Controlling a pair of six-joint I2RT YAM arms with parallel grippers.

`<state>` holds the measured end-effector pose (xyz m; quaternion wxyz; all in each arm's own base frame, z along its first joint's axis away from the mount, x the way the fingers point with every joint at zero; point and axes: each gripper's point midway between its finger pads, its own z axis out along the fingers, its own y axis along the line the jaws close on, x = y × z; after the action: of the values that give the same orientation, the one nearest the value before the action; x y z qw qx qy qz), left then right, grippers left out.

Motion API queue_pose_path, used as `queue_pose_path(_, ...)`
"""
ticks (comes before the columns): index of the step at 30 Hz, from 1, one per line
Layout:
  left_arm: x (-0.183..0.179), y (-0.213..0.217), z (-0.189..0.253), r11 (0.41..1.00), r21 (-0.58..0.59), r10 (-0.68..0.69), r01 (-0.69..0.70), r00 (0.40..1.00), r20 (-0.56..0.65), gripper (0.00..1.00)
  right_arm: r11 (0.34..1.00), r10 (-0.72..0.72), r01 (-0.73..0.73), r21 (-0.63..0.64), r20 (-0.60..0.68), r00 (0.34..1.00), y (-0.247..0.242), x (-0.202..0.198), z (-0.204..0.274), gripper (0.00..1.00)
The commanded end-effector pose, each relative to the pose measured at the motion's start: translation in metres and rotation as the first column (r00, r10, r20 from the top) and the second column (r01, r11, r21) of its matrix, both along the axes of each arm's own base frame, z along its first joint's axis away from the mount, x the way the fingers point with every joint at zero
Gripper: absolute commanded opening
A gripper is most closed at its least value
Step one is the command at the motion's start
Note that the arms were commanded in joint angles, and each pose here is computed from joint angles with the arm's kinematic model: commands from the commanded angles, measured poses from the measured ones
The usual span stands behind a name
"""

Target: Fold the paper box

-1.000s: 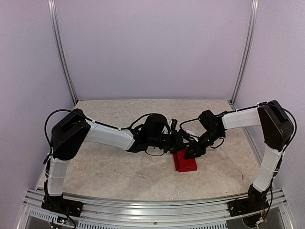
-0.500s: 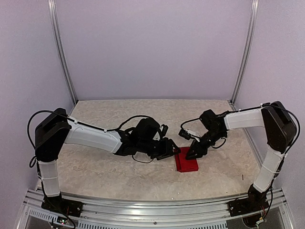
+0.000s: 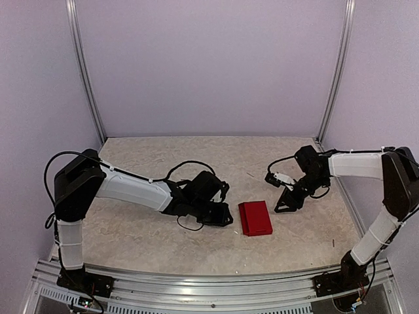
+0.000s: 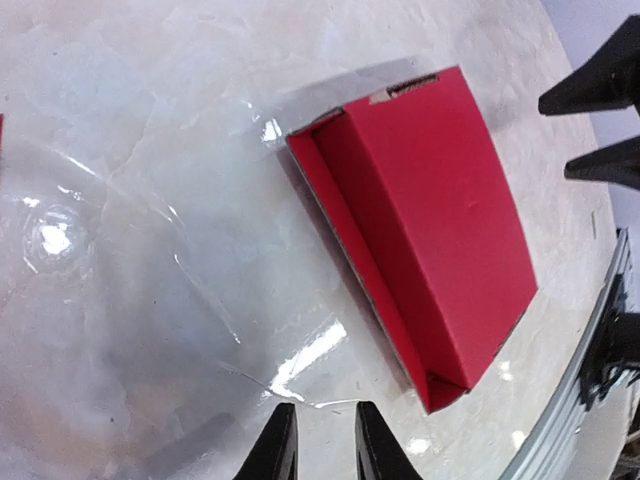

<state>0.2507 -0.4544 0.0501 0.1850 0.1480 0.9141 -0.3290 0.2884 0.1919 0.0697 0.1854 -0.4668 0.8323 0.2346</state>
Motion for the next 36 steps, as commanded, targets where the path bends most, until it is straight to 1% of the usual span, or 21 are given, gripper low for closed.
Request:
queue_pose_path(1,-0.014,0.007,-0.026,0.961,0.168,-0.238,0.221,0.968,0.085,0.21,0.984,0.034,-0.03,-0.175,0.016,0.999,-0.036,-0.01,-0.03,0.37)
queue_pose_path(3,-0.017,0.015,-0.033,0.929,0.236,-0.317,0.287,0.943,0.101,0.24,0.977,0.074,-0.069,-0.203,0.016,0.997,-0.04,-0.014,-0.036,0.37)
queue_pose_path(5,-0.02,0.016,-0.034,0.891,0.273,-0.409,0.363,0.902,0.135,0.27,0.971,0.113,-0.105,-0.215,0.021,0.993,-0.042,-0.015,-0.039,0.38)
queue_pose_path(8,-0.022,0.012,-0.033,0.821,0.315,-0.548,0.476,0.811,0.203,0.3,0.959,0.211,-0.203,-0.2,0.016,0.977,-0.038,-0.021,-0.046,0.4)
queue_pose_path(10,-0.022,0.006,-0.035,0.777,0.328,-0.618,0.537,0.751,0.235,0.31,0.948,0.27,-0.263,-0.181,0.017,0.963,-0.034,-0.024,-0.05,0.4)
queue_pose_path(12,-0.021,-0.001,-0.039,0.738,0.343,-0.67,0.581,0.692,0.27,0.32,0.938,0.309,-0.304,-0.168,0.004,0.951,-0.031,-0.026,-0.056,0.4)
queue_pose_path(15,-0.021,-0.011,-0.043,0.698,0.34,-0.715,0.63,0.626,0.311,0.33,0.929,0.343,-0.342,-0.14,-0.023,0.939,-0.028,-0.03,-0.061,0.4)
queue_pose_path(17,-0.02,-0.018,-0.043,0.685,0.329,-0.728,0.65,0.593,0.344,0.33,0.926,0.357,-0.358,-0.119,-0.031,0.933,-0.025,-0.033,-0.062,0.41)
queue_pose_path(22,-0.015,-0.037,-0.036,0.669,0.295,-0.733,0.682,0.54,0.414,0.33,0.92,0.379,-0.378,-0.102,-0.017,0.925,-0.011,-0.035,-0.057,0.41)
queue_pose_path(26,-0.016,-0.055,-0.024,0.66,0.262,-0.726,0.705,0.506,0.466,0.33,0.917,0.397,-0.397,-0.049,-0.004,0.918,0.015,-0.038,-0.044,0.41)
queue_pose_path(30,-0.018,-0.073,-0.008,0.647,0.251,-0.72,0.72,0.47,0.511,0.33,0.897,0.441,-0.442,-0.015,-0.009,0.897,0.043,-0.047,-0.039,0.4)
queue_pose_path(32,-0.017,-0.077,-0.009,0.646,0.263,-0.722,0.717,0.46,0.517,0.33,0.884,0.468,-0.468,-0.01,-0.024,0.883,0.052,-0.054,-0.042,0.4)
queue_pose_path(36,-0.014,-0.08,-0.006,0.659,0.28,-0.709,0.698,0.452,0.541,0.33,0.88,0.475,-0.476,-0.006,-0.046,0.879,0.056,-0.059,-0.048,0.4)
